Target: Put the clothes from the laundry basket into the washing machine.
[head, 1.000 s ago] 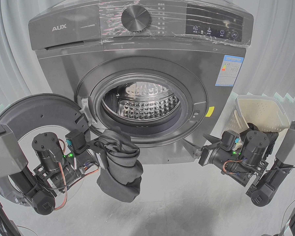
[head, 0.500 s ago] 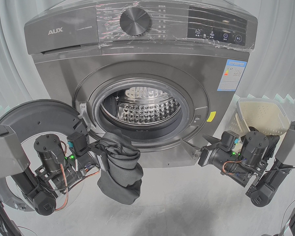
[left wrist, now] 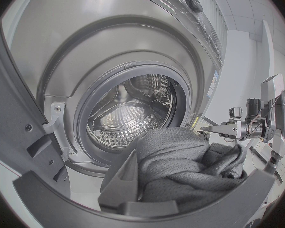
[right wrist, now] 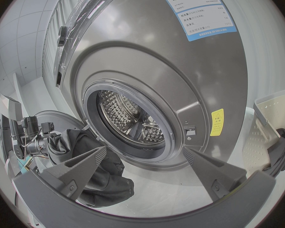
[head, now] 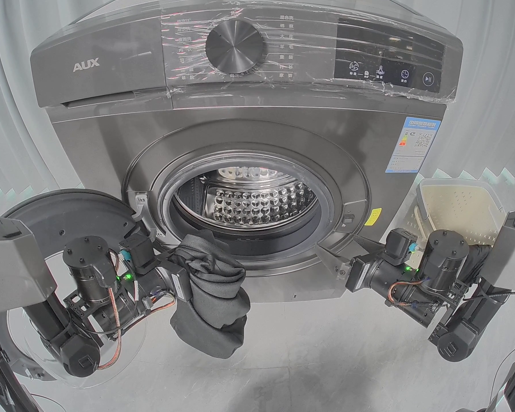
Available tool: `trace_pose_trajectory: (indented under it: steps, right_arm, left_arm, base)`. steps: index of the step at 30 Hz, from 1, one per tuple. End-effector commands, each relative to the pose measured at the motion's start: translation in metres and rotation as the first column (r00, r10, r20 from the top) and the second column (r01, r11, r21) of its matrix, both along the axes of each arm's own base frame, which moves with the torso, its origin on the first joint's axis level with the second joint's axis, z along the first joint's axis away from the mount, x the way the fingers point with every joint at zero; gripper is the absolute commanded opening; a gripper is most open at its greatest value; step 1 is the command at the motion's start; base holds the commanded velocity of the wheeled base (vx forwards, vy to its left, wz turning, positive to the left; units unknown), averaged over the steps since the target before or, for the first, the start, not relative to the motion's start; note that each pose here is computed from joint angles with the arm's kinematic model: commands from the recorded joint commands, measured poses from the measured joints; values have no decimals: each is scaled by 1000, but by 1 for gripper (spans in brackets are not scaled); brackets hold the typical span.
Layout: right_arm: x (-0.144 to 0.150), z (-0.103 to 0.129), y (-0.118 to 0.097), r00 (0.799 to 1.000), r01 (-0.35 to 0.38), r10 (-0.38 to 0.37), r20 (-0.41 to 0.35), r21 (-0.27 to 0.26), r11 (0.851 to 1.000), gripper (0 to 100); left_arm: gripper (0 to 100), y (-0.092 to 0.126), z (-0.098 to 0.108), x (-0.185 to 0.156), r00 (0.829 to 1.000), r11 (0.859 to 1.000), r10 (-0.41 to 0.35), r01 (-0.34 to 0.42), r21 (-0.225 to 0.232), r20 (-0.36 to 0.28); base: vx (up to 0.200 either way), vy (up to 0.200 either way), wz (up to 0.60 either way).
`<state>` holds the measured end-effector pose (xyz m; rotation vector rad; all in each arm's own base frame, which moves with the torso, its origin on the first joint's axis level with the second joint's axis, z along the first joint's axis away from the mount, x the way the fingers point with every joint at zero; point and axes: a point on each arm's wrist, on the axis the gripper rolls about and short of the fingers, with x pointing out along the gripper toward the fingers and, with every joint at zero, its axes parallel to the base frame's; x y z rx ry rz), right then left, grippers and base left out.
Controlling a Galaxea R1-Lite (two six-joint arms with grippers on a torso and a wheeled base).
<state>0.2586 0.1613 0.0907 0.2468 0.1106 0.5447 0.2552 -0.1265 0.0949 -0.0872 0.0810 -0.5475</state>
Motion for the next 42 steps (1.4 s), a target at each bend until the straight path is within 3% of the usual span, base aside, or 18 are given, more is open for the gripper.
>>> trace_pose_trajectory:
  steps: [1,20,21,24,25,28,35,37,38,42]
  right_arm:
    - [-1,-1,0,1000,-2,2,-3,-3,1000,100]
    - [-14,-4,10,998,-54,54,-24,-14,998,100]
    - [-19,-3,12,997,-71,71,-23,-15,997,100]
    - [-22,0,13,997,-79,79,-18,-12,997,100]
    - [-23,1,13,996,-83,83,-16,-9,996,100]
    - [-23,1,13,996,-83,83,-14,-9,996,100]
    - [-30,4,12,995,-96,95,-14,-9,995,100]
    - [-31,4,13,995,-97,97,-12,-8,995,100]
    - [-31,4,13,995,-99,99,-11,-8,995,100]
    - [-33,3,15,994,-108,108,-15,-10,994,100]
  left_arm:
    - [0,0,-1,0,1000,1000,0,0,1,-3]
    - [0,-4,3,3,999,1000,-7,7,11,32]
    - [0,-4,3,3,999,999,9,-11,38,48]
    - [0,-6,3,7,998,998,23,-26,53,64]
    - [0,-12,-6,18,998,997,30,-35,75,62]
    - [0,-16,-12,27,998,996,28,-33,78,62]
    - [0,-36,-17,69,994,1000,2,-1,-10,105]
    - [0,-38,-16,71,994,1000,-1,2,-16,108]
    - [0,-46,-17,78,994,998,-6,12,-56,109]
    - [0,-64,-17,83,993,994,-18,29,-101,115]
  base:
    - [0,0,0]
    - [63,0,0]
    - [0,0,0]
    - [0,0,0]
    - [0,0,0]
    - [0,0,0]
    - [0,0,0]
    - [0,0,0]
    - [0,0,0]
    - [0,0,0]
